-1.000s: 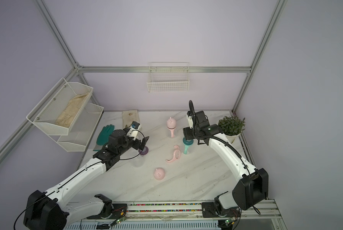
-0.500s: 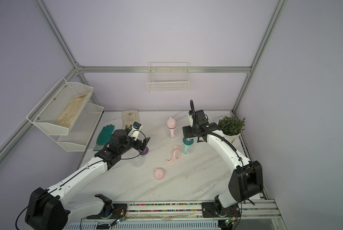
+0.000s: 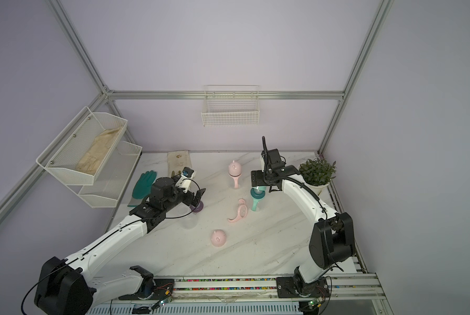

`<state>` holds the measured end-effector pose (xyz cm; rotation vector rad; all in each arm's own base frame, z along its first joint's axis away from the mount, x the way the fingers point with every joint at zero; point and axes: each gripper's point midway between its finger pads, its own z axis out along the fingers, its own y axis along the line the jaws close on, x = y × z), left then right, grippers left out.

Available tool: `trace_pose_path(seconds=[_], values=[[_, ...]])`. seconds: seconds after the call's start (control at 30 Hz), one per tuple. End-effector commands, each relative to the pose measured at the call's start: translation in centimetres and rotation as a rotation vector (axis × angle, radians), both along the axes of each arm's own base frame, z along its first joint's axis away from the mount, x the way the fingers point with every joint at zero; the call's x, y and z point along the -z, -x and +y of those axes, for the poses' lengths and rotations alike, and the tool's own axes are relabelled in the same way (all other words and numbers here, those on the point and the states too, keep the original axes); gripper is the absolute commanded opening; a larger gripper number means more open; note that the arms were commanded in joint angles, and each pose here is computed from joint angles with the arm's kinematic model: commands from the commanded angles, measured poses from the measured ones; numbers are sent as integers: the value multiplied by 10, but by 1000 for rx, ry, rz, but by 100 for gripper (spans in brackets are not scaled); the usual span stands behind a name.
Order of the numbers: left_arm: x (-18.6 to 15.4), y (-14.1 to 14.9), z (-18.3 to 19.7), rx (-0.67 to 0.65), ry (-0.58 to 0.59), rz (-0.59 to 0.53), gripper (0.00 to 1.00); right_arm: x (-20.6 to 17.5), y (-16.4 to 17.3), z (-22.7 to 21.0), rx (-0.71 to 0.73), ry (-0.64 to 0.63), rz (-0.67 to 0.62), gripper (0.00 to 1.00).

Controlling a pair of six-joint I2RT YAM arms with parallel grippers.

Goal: Assemble the baby bottles
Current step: Close the lid on the baby bottle.

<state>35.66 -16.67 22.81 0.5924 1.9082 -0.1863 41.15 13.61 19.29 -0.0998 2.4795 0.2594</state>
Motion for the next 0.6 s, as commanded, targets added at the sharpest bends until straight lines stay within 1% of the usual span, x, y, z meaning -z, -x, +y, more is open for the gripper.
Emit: trace_pose_path(seconds=[0.0, 0.37, 0.5, 0.57], values=[[-42, -8, -2, 4, 22, -99, 100, -5, -6, 3, 22, -52, -4, 87], [-40, -8, -1, 2, 11, -97, 100, 5, -2, 11, -1, -107, 44, 86], [-40, -8, 0, 2, 8, -97, 100, 7, 0, 11, -4, -114, 52, 82], [-40, -8, -1, 3, 7, -98, 100, 6, 1, 11, -7, -115, 50, 77]])
